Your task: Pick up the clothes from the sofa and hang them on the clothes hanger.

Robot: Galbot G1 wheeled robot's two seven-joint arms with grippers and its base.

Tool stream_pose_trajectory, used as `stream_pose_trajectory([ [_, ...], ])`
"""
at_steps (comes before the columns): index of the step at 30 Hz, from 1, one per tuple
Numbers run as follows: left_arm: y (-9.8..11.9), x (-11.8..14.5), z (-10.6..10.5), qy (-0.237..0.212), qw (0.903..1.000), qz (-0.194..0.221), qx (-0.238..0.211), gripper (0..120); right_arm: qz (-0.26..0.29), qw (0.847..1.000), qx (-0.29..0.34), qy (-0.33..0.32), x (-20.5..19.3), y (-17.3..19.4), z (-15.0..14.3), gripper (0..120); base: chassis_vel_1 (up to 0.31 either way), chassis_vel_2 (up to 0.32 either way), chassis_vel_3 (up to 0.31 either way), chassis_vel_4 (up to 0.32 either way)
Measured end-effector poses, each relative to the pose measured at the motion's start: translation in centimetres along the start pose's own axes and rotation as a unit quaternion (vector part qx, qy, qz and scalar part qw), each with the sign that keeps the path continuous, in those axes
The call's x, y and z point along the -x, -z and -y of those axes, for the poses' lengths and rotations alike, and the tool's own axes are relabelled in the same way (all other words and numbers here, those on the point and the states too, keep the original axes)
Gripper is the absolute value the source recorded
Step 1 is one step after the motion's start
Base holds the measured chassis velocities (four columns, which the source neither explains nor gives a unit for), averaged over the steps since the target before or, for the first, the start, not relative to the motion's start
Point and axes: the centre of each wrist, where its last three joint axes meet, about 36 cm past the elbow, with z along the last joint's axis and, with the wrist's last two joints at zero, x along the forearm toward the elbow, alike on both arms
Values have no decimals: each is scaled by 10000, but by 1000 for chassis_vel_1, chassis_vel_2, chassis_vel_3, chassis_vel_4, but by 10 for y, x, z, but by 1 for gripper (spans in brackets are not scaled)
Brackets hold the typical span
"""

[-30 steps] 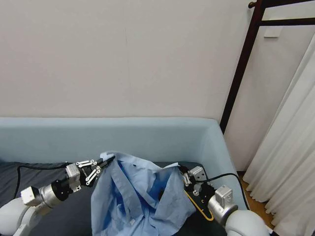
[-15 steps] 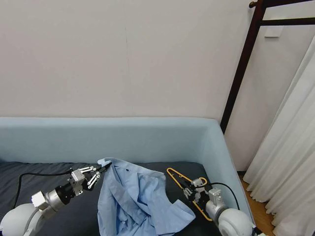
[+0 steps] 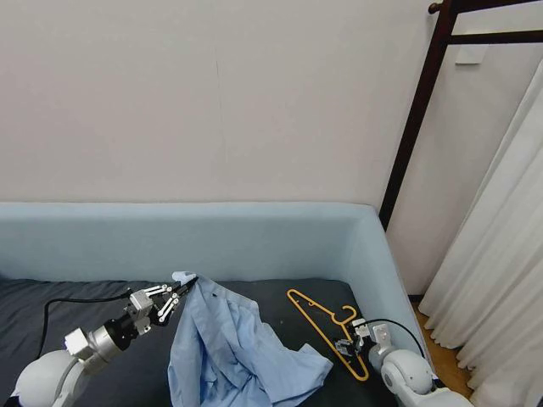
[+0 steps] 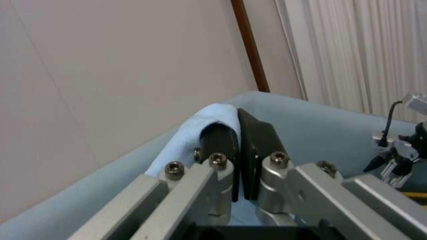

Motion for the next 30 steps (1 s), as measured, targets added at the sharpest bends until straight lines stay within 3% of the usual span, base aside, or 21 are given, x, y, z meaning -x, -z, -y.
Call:
stream_pose_trajectory([
  [6, 7, -3, -7, 32, 10000, 48, 45, 0, -136, 9997, 22, -219, 30, 4, 10, 77, 0, 0, 0, 0],
  [10, 9, -4, -10, 36, 10000, 71, 52, 0, -317, 9990, 1, -314, 42, -2, 18, 57, 0, 0, 0, 0],
  [12, 9, -4, -10, 36, 10000, 74, 52, 0, -326, 9989, -1, -322, 42, -3, 19, 57, 0, 0, 0, 0],
  [13, 9, -4, -11, 36, 9999, 88, 55, 0, -368, 9987, -30, -355, 44, -6, 19, 48, 0, 0, 0, 0],
  [15, 9, -2, -11, 23, 9999, 99, 51, 0, -415, 9983, -69, -397, 47, -10, 20, 41, 0, 0, 0, 0],
  [22, 9, 0, -13, -13, 9999, 116, 43, 0, -471, 9978, -104, -449, 49, -17, 19, 28, 0, 0, 0, 0],
  [26, 10, 1, -13, -15, 9999, 144, 32, 0, -519, 9972, -251, -468, 47, -24, 20, 11, 0, 0, 0, 0],
  [30, 11, 2, -11, -28, 9999, 169, 25, 0, -552, 9965, -382, -506, 44, -28, 19, 5, 0, 0, 0, 0],
])
